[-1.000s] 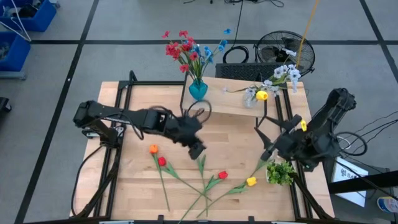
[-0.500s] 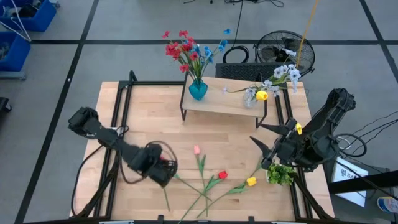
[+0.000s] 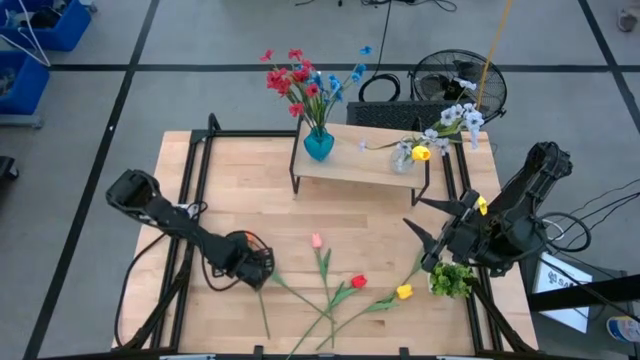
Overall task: Pick and place flowers into a vace then onto a shelf
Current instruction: Put the orange tulip into the blue vase on the shelf
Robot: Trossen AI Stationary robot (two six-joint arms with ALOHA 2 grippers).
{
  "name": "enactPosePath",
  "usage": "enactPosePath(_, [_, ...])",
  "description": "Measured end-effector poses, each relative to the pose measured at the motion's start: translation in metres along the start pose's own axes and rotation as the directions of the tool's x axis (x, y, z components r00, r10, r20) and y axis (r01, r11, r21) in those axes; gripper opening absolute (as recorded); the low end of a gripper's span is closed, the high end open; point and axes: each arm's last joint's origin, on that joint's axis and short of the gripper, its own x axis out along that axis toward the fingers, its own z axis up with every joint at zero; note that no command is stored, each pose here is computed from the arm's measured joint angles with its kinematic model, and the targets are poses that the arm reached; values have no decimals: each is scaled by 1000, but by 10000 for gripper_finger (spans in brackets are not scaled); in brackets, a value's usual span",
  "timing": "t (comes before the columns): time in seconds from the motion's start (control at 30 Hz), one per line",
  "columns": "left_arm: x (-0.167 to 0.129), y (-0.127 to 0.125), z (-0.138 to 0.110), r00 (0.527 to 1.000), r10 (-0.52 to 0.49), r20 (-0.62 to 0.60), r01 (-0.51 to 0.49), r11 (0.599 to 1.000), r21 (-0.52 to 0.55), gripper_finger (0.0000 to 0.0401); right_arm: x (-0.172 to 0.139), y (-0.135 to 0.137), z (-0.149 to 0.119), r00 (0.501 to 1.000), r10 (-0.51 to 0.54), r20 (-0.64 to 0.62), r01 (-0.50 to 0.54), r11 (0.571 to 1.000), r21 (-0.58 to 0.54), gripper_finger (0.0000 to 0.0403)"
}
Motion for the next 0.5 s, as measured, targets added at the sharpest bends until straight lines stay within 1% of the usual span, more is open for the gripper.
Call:
enactPosePath(0.1, [4, 0, 5, 999, 34, -36, -32, 998, 62, 156, 0, 0, 0, 1000, -2, -1, 2, 1000, 2, 228])
enactPosePath(0.17, [4, -1, 6, 998, 43, -44, -38, 992, 116, 141, 1, -1, 0, 1000, -7, -3, 7, 1000, 1, 228])
enactPosePath(0.23, [5, -1, 7, 998, 42, -49, -34, 987, 160, 107, 4, -1, -1, 1000, -17, -9, 17, 1000, 1, 228])
enactPosePath(0.33, [6, -5, 9, 996, 36, -77, -18, 975, 223, 33, 9, -3, -2, 999, -40, -21, 39, 999, -12, 228])
enactPosePath(0.37, [6, -6, 9, 995, 37, -92, -15, 973, 230, 19, 11, -3, -2, 999, -47, -25, 47, 999, -19, 228])
enactPosePath(0.47, [-8, -10, 8, 993, 11, -115, 16, 972, 233, 16, 15, -5, -3, 997, -67, -36, 66, 998, -24, 228])
enactPosePath(0.5, [-14, -12, 9, 995, -4, -95, 26, 972, 232, 14, 16, -5, -4, 997, -72, -39, 71, 997, -25, 228])
